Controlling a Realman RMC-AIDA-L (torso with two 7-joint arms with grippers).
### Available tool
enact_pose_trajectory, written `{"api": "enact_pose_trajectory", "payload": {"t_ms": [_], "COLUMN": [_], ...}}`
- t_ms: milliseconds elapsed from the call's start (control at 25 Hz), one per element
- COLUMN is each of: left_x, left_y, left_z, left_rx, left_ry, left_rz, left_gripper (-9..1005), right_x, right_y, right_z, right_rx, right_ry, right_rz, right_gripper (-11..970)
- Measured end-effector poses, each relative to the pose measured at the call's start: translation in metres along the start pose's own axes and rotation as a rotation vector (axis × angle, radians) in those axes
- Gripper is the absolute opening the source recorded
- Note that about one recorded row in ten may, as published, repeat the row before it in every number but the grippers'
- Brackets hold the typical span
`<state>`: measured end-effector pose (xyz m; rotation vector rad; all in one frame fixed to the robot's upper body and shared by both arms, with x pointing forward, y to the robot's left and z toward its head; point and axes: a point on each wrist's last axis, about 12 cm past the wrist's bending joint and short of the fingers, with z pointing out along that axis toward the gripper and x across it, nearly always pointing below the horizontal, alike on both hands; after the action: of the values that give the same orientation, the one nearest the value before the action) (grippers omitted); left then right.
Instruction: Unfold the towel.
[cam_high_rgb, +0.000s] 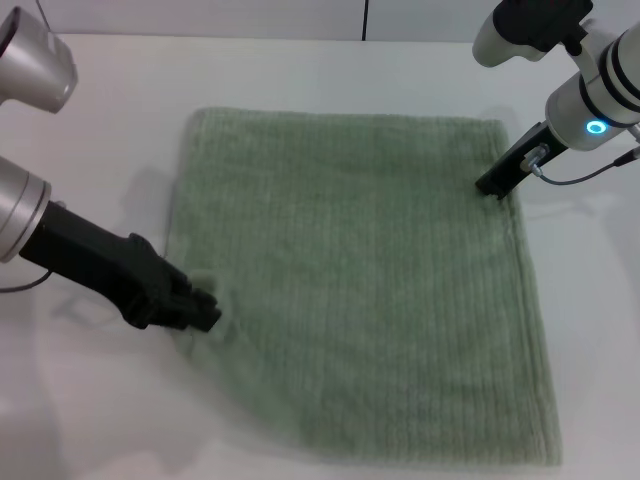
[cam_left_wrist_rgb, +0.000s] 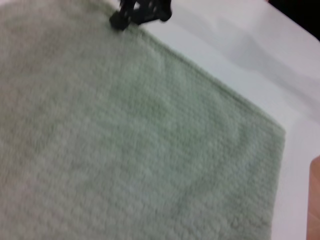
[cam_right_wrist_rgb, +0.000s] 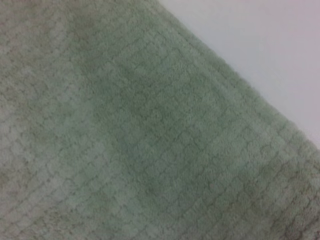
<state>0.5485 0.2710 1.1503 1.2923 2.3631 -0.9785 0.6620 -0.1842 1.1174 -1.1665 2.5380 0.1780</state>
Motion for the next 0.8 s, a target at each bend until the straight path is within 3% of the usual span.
{"api": "enact_pose_trajectory", "payload": {"t_ms": [280,480,680,720,800], "left_x": [0.005,0.004,0.001,-0.005,-0.008], "left_y": [0.002,0.002,0.01,0.017,0.023], "left_z": [0.004,0.002,-0.009,-0.008,-0.004], "left_rx": [-0.014,-0.024,-0.079,-0.126,-0.158], "left_ry": [0.036,0.022,-0.107,-0.234,-0.294], "left_rz": [-0.015,0.004,0.065,0.106,0.107], "left_gripper": [102,319,417,417,418], "right_x": [-0.001,-0.002,-0.006,-0.008,-0.014], "right_y": [0.001,0.003,0.002,0.001,0.002], "right_z": [0.001,0.001,0.0,-0.001,-0.004], "right_rx": [-0.002,-0.002,0.009,0.014,0.029], "right_ry": [0.0,-0.004,-0.022,-0.03,-0.058], "right_rz": [-0.004,-0.005,-0.008,-0.011,-0.021], "right_gripper": [-1,-1,-1,-1,-1]}}
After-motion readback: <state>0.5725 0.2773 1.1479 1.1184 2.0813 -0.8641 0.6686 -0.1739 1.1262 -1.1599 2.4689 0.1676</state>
